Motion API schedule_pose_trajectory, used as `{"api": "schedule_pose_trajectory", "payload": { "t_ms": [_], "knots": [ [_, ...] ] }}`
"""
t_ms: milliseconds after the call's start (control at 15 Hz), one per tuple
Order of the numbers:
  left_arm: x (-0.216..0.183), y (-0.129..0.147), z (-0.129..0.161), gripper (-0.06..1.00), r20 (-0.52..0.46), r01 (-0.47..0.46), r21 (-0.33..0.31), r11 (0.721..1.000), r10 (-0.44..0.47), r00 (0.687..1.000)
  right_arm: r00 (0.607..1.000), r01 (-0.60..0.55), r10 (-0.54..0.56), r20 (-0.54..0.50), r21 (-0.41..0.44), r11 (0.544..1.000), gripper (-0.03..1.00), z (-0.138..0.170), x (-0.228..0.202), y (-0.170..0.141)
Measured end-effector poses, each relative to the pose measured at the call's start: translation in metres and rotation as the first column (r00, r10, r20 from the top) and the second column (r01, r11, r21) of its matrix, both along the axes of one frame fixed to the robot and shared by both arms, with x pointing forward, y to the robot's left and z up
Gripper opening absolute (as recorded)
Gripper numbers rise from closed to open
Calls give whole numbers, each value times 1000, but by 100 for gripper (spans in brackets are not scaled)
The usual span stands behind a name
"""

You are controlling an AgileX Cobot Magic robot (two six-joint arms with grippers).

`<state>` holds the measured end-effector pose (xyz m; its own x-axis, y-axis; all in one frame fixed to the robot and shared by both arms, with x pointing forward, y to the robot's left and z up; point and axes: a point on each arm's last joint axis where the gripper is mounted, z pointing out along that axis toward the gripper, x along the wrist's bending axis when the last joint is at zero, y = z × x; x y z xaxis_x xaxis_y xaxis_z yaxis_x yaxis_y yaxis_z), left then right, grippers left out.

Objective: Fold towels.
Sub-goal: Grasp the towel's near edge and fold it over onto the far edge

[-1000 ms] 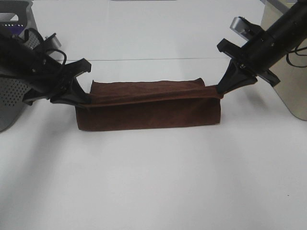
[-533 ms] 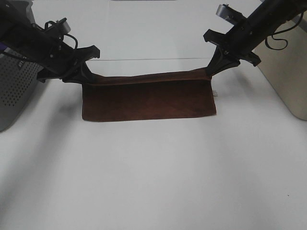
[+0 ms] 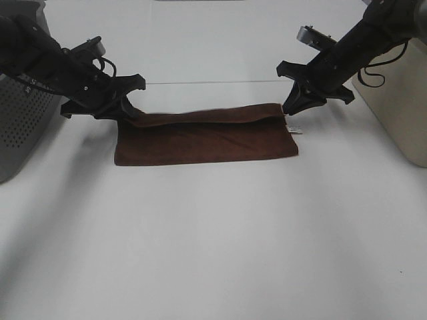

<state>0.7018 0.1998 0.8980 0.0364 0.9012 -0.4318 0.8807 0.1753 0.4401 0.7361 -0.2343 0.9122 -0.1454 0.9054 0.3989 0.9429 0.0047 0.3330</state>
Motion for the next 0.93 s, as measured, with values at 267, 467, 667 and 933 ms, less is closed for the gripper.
{"api": "schedule_pose_trajectory", "payload": {
  "t_ms": [267,467,667,933],
  "knots": [
    [1,-5,0,70,28,6,21,1000,-6,1000,1000,16,-16,9,-19,1000,77,0,1,-7],
    [0,-5,0,87,30,17,34,999,-18,999,1000,2,-2,-17,-14,1000,90,-1,-1,-6],
    [0,-2,11,89,62,58,103,993,-64,996,999,-24,23,-47,-20,1000,91,6,-6,-6],
    [-3,-1,7,85,-15,-7,80,997,8,1000,995,-63,60,-85,-35,997,91,18,-13,-6]
  ]
}}
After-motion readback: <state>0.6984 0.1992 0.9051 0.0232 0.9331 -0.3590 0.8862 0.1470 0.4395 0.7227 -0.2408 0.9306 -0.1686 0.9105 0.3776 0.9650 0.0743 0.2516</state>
